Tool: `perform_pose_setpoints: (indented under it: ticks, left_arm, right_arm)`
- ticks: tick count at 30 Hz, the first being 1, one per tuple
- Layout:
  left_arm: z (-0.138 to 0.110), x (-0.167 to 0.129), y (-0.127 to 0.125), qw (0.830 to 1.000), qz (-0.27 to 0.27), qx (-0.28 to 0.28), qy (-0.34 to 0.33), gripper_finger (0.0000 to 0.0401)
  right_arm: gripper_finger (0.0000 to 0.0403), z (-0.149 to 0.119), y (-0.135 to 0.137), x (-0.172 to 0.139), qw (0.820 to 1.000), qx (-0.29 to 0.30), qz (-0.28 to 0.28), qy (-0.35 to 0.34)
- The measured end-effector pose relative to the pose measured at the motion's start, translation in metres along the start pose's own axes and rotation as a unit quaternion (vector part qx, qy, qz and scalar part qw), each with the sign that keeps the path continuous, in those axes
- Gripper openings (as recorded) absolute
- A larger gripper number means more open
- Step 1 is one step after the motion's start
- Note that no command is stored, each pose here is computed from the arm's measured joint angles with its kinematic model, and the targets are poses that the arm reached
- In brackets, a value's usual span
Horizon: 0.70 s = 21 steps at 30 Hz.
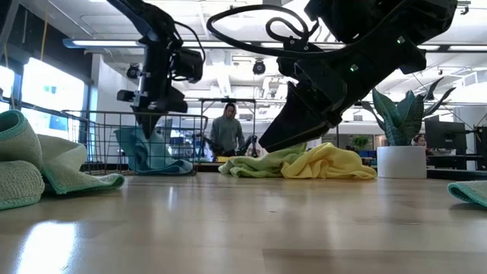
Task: Fold microfiber towels
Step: Put the folded blue towel into the wire basket
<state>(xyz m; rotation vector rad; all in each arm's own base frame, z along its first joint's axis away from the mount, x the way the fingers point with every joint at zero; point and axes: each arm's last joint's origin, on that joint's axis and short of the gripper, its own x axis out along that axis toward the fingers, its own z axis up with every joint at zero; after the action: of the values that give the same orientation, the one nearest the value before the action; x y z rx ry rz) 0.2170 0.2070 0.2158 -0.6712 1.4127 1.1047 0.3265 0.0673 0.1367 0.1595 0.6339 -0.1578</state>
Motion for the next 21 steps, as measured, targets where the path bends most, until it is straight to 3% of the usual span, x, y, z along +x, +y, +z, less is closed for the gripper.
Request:
perform_pose_setpoints:
  ticks: [11,21]
  left_arm:
    - [-0.014,-0.001,0.008,0.996,0.062,-0.005,0.058,0.0017]
    - [-0.014,-0.001,0.008,0.996,0.064,-0.015,0.060,0.0020]
  right_arm:
    - [0.0220,0.000,0.000,0.000,1.000,0.000,0.000,0.000]
    - [0.0220,0.000,0.000,0.000,1.000,0.000,0.000,0.000]
